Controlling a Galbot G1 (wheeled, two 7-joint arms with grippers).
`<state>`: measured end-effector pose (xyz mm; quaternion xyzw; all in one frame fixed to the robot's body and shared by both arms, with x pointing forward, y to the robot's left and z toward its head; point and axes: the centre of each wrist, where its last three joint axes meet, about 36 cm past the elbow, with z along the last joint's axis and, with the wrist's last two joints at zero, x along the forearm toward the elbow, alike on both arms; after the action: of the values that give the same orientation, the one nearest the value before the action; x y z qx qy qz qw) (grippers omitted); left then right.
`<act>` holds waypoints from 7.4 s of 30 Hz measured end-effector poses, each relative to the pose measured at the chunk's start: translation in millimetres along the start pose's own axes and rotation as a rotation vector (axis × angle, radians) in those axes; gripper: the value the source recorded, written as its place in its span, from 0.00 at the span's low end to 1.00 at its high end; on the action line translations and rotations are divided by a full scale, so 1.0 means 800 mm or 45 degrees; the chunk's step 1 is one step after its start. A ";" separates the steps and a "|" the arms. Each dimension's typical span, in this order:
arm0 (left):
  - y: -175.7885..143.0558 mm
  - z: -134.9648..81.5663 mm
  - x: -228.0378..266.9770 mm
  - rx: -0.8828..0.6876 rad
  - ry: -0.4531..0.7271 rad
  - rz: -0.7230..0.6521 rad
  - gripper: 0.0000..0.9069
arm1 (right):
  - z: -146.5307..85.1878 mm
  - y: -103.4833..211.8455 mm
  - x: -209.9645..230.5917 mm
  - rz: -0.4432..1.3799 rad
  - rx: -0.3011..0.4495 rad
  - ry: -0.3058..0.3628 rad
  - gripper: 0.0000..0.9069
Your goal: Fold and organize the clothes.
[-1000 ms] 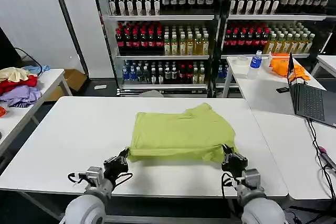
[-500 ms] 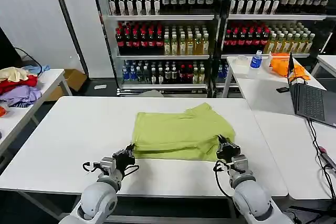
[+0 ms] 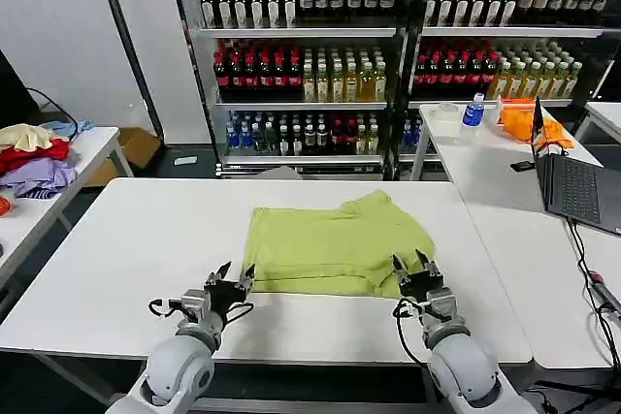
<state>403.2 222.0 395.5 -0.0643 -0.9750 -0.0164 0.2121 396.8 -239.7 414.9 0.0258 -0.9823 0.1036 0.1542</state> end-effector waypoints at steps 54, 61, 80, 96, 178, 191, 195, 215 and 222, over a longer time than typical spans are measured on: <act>-0.005 0.038 0.080 0.048 0.120 0.073 0.02 | 0.035 -0.011 0.098 -0.023 -0.053 0.265 0.00; -0.004 0.047 0.131 0.045 0.119 0.046 0.13 | 0.032 -0.001 0.124 -0.045 -0.038 0.280 1.00; 0.040 0.020 0.153 -0.019 0.088 -0.041 1.00 | -0.012 -0.018 0.106 0.044 -0.044 0.090 1.00; 0.088 -0.036 0.014 -0.005 0.030 -0.089 1.00 | -0.058 -0.004 -0.069 0.001 -0.196 0.099 1.00; 0.064 -0.078 -0.031 0.022 -0.009 0.185 0.04 | -0.119 0.017 -0.157 -0.138 -0.271 0.111 0.00; 0.049 -0.051 0.028 0.002 -0.007 0.232 0.04 | -0.096 -0.015 -0.058 -0.127 -0.264 0.051 0.00; 0.045 -0.041 0.044 -0.006 -0.002 0.237 0.04 | -0.087 -0.019 -0.029 -0.128 -0.266 0.054 0.00; 0.044 0.009 0.061 -0.061 0.070 0.186 1.00 | -0.039 0.001 0.021 -0.122 -0.276 0.150 1.00; 0.048 0.011 0.060 -0.072 0.048 0.135 1.00 | -0.031 0.002 0.031 -0.116 -0.245 0.159 1.00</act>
<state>361.7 266.5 407.4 -0.1216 -0.9652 -0.0340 0.2292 380.5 -233.0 445.1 0.0490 -0.9740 0.0032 0.2213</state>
